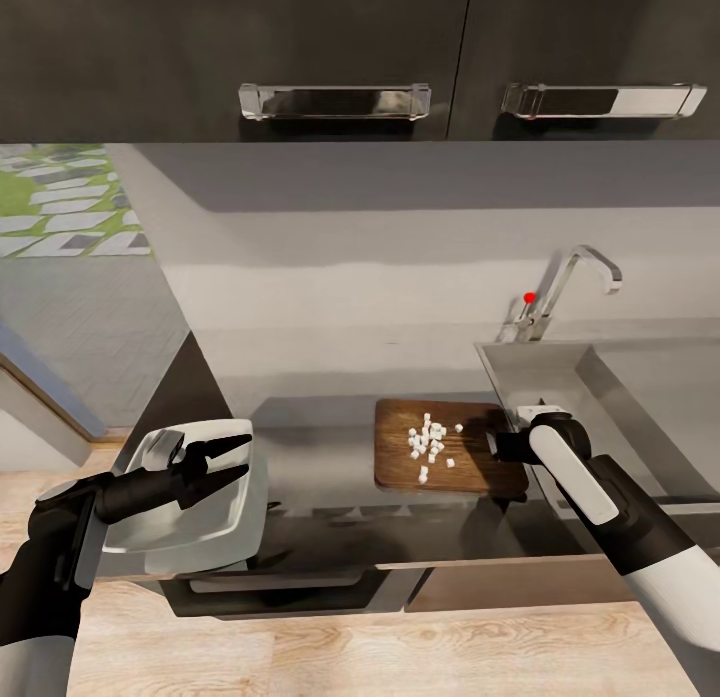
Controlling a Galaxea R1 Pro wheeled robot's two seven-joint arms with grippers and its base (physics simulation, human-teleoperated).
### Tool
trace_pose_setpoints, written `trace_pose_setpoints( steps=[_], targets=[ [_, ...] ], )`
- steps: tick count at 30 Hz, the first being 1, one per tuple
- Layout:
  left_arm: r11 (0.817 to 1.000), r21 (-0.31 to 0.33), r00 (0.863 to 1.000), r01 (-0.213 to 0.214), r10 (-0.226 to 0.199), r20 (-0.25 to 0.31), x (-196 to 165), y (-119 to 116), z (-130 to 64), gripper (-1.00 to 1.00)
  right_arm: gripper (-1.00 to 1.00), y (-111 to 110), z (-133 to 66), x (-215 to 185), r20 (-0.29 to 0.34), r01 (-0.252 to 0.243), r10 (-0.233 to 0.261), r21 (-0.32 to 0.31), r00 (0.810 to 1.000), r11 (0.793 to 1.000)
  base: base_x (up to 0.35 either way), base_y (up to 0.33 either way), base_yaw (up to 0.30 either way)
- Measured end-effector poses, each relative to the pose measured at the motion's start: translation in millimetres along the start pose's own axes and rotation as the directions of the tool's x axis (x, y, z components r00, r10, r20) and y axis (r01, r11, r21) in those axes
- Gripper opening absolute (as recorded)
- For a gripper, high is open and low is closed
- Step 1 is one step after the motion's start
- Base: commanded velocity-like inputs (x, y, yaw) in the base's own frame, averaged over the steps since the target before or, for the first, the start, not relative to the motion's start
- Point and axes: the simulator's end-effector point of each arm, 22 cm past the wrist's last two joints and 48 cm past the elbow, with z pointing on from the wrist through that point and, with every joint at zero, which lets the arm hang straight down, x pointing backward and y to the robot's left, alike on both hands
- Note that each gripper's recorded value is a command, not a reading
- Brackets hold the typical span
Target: In the kitchen, take the Vidalia onion out of the sink, dice it on the chopping board with the paring knife, put the diced onion into the bowl on the countertop, then place both the paring knife and the chopping board into the sink.
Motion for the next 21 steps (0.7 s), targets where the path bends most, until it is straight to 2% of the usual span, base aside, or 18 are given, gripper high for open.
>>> trace_pose_setpoints(
  steps=[21],
  targets=[
    [1.0, 0.0, 1.0, 0.0, 0.0, 0.0, 0.1, 0.1, 0.0, 1.0, -1.0, -0.2, 0.0, -0.2, 0.0, -0.002, 0.002, -0.001, 1.0, 1.0, 0.0, 0.0, 0.0]
  ],
)
